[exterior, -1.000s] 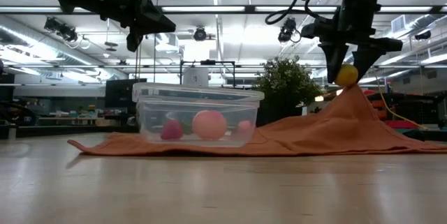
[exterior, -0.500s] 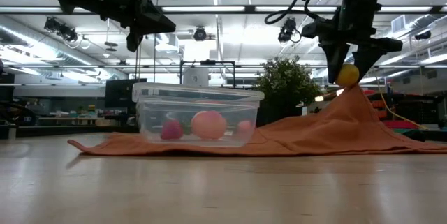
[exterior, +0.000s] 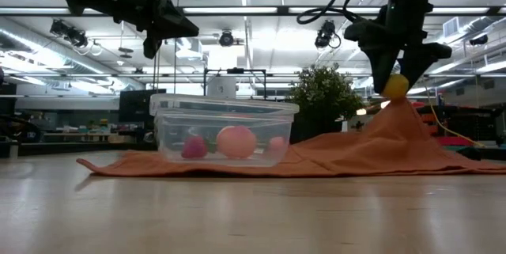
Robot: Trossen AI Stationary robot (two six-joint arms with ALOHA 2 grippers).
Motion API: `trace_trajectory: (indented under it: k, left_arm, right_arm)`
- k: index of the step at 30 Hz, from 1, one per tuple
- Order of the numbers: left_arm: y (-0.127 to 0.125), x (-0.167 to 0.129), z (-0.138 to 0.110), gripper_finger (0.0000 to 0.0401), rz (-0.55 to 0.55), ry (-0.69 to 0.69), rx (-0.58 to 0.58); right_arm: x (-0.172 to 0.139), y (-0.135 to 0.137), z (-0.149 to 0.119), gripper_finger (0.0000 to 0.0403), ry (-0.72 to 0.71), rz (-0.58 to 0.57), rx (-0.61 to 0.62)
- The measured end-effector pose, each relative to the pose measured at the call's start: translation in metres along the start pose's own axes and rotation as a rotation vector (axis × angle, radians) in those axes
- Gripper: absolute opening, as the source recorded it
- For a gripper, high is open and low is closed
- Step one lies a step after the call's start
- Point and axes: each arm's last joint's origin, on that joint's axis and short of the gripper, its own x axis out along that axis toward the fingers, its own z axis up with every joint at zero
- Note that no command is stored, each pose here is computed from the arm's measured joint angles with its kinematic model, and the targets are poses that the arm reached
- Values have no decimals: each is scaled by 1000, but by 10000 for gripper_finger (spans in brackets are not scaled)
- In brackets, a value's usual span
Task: Pick and placing Produce into tupperware
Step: Put the right yellow lemon into the transparent bin
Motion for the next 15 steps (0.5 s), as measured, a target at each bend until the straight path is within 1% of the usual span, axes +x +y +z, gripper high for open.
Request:
trace_trajectory:
  k: [4,9,13,15]
  left_arm:
    - [0,0,0,40,0,0,0]
    - [0,0,0,32,0,0,0]
    - [0,0,0,28,0,0,0]
    - [0,0,0,30,0,0,0]
  right_arm:
    - [0,0,0,201,11,6,0]
    - [0,1,-1,195,20,13,26]
    - [0,5,-1,191,44,68,28]
    - [2,10,-2,192,34,84,-4]
